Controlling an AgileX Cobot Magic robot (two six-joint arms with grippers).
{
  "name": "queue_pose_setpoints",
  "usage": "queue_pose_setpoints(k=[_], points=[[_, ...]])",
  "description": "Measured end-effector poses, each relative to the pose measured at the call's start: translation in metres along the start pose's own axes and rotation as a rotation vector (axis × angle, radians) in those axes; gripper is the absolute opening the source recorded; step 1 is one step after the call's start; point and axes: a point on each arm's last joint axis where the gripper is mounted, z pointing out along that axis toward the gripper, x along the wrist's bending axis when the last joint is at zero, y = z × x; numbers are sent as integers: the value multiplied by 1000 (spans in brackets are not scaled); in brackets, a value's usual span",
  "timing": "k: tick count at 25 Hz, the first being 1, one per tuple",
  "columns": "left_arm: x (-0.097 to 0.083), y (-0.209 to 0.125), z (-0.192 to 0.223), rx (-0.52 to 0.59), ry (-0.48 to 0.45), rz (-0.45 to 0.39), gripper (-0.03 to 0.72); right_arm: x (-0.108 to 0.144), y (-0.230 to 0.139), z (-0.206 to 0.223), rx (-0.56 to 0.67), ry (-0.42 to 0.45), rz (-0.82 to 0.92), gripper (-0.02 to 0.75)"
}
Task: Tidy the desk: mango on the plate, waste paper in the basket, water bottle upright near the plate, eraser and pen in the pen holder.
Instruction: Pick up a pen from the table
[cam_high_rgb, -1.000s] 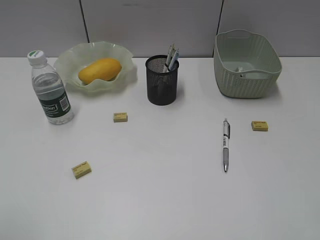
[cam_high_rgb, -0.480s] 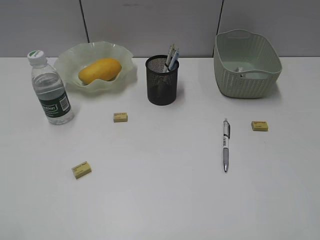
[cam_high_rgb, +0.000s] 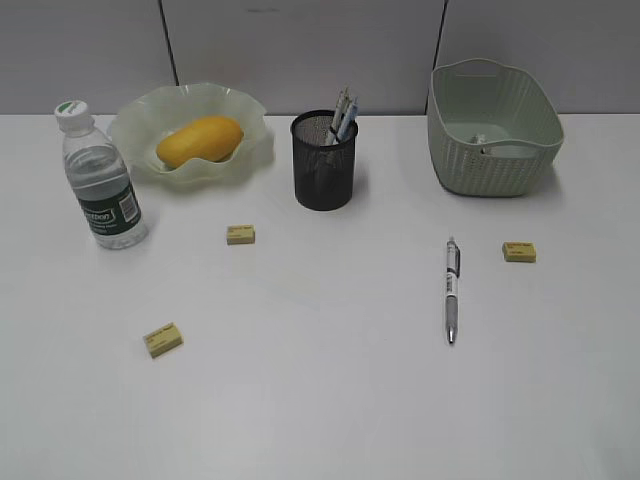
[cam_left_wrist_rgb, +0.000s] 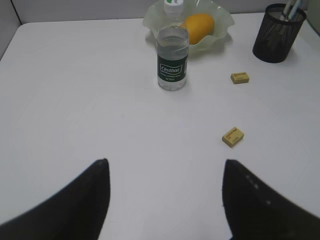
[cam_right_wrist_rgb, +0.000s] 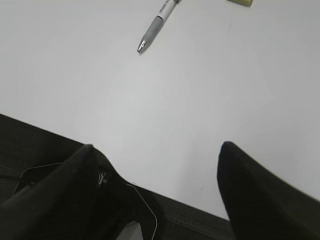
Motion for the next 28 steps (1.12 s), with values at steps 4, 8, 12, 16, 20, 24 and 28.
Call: queue_pose_setpoints(k=[4, 8, 12, 16, 20, 24, 28], points=[[0, 0, 0, 2, 0, 0, 532, 3, 11, 19, 64, -4, 9, 582], [0, -1, 1, 3, 0, 0, 531, 7, 32, 41, 142, -19, 36, 582], [0, -1, 1, 3, 0, 0, 531, 14, 61, 71, 223, -32, 83, 582], [0, -1, 1, 3, 0, 0, 531, 22, 88, 110, 304, -30, 116, 582], [0, -1, 1, 3, 0, 0, 531, 26, 106, 150, 371, -45, 115, 582], [0, -1, 1, 3, 0, 0, 531, 23, 115, 185, 427, -54, 152, 582], [0, -1, 1, 3, 0, 0, 531, 8, 116, 216, 486, -71, 256, 562]])
